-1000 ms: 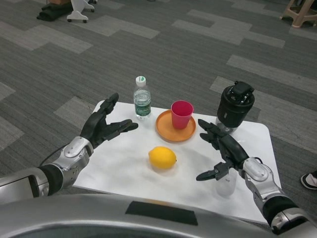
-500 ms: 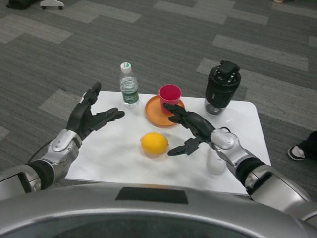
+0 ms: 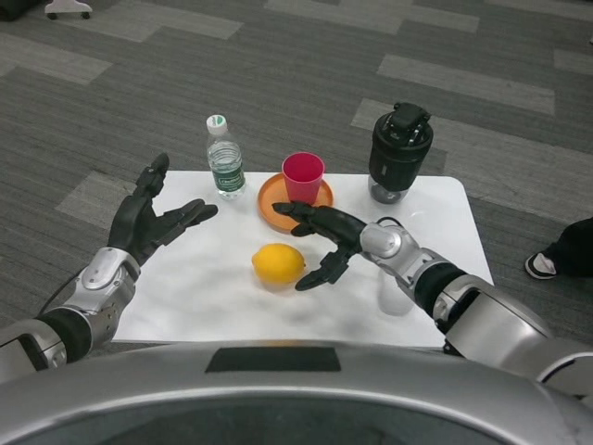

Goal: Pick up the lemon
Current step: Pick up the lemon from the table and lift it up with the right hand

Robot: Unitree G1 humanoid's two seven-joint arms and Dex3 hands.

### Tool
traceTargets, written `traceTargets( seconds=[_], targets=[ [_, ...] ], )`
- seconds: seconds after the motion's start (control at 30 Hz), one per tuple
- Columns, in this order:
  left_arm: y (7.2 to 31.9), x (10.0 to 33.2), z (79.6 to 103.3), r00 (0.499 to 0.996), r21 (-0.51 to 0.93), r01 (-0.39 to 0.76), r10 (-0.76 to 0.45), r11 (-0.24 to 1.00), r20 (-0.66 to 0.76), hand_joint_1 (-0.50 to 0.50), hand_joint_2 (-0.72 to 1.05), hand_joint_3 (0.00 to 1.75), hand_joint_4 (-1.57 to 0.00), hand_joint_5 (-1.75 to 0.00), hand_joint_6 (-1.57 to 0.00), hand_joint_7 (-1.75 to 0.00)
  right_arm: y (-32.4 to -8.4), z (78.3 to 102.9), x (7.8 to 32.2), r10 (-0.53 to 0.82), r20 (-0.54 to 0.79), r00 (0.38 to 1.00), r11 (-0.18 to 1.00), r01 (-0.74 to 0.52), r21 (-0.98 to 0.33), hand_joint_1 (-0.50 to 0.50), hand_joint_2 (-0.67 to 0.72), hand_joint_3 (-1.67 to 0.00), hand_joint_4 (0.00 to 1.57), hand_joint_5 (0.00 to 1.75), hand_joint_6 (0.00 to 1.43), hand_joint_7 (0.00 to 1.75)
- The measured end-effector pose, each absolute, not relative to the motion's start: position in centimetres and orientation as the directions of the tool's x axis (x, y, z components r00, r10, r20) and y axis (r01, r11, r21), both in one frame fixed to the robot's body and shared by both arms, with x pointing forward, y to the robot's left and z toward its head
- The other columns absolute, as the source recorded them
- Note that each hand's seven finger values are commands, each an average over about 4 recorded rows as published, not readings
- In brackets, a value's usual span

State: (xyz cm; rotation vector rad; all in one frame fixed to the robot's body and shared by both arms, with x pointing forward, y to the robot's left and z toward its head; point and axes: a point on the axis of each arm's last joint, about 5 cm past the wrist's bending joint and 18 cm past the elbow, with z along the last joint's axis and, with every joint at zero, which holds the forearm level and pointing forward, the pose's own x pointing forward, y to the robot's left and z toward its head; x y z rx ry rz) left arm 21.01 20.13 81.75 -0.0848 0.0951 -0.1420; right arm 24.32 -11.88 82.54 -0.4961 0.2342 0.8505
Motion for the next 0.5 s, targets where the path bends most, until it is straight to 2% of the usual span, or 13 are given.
traceTargets(
  seconds=[0.13, 0.27, 0.37, 0.5],
  targets=[
    [20.19, 21.0, 81.76, 0.986, -0.094, 0.131, -0.139, 0.987, -0.087, 0.5, 1.05, 0.09, 0.0, 0.0, 0.0, 0.0, -11.55, 82.48, 24.35, 0.652, -0.406, 0.641, 0.538, -0.768, -0.349, -0.29, -0.22, -0.56, 0.0, 0.87, 0.0, 0.07],
    [20.18, 21.0, 81.78, 0.987, -0.096, 0.13, -0.139, 0.987, -0.085, 0.5, 1.05, 0.09, 0.0, 0.0, 0.0, 0.0, -11.45, 82.25, 24.34, 0.62, -0.412, 0.668, 0.559, -0.744, -0.366, -0.32, -0.16, -0.48, 0.0, 0.87, 0.0, 0.07],
    [20.16, 21.02, 81.81, 0.987, -0.099, 0.13, -0.138, 0.987, -0.082, 0.5, 1.05, 0.09, 0.0, 0.0, 0.0, 0.0, -11.7, 81.85, 24.16, 0.583, -0.424, 0.693, 0.584, -0.72, -0.375, -0.33, -0.16, -0.48, 0.0, 0.87, 0.0, 0.07],
    [20.07, 21.04, 81.85, 0.987, -0.103, 0.133, -0.142, 0.986, -0.079, 0.5, 1.05, 0.09, 0.0, 0.0, 0.0, 0.0, -11.76, 81.71, 24.08, 0.552, -0.415, 0.723, 0.611, -0.69, -0.389, -0.33, -0.16, -0.4, 0.0, 0.87, 0.0, 0.07]
  ],
)
